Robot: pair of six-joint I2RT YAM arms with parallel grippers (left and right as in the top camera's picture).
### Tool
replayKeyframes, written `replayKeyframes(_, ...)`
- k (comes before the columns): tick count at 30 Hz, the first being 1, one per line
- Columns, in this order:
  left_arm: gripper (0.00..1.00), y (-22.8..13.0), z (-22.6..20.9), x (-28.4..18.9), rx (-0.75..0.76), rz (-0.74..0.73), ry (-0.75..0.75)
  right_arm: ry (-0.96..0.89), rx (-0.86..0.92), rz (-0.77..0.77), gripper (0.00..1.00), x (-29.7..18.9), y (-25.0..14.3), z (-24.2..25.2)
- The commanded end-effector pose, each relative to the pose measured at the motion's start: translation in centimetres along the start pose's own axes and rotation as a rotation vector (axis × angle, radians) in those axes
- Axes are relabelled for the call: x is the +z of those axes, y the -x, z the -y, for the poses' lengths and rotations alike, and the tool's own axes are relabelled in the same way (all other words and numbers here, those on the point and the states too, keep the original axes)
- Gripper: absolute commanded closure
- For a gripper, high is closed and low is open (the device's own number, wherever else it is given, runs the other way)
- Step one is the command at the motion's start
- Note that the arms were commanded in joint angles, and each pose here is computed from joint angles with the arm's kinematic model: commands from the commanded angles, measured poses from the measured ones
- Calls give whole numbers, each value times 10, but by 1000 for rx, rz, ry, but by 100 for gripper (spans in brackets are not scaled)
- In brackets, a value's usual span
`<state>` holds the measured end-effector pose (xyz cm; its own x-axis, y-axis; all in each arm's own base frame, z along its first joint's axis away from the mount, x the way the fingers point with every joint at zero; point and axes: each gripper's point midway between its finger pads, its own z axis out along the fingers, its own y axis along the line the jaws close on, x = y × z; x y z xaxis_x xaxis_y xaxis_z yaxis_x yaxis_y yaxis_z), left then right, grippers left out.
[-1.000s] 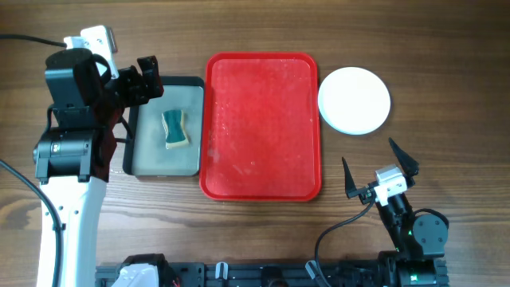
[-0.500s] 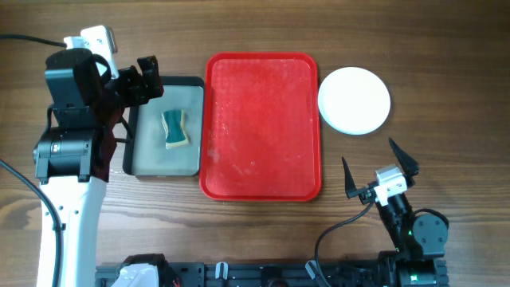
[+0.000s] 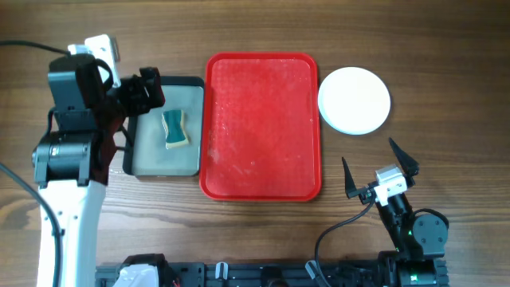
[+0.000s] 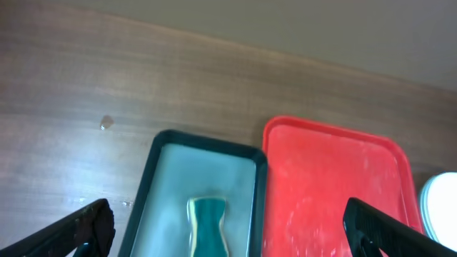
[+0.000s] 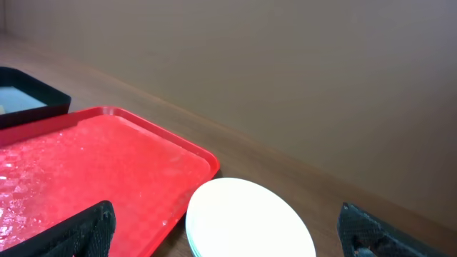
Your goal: Clean dirty plates on tray and stack at the side
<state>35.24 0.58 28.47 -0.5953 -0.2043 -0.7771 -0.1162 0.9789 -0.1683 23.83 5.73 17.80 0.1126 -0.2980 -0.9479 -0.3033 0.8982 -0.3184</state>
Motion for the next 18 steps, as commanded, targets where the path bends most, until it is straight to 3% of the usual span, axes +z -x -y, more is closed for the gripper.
replayKeyframes(1, 0, 12, -6, -44, 6, 122, 37, 4, -24, 18, 0, -1, 4, 0)
replayKeyframes(4, 0, 9, -6, -73, 6, 188, 24, 4, -24, 18, 0, -1, 4, 0)
replayKeyframes(11, 0, -38, -5, -125, 13, 284, -37, 4, -24, 18, 0, -1, 4, 0)
replayKeyframes(18, 0, -91, -14, -136, 8, 381, -56, 4, -24, 18, 0, -1, 4, 0)
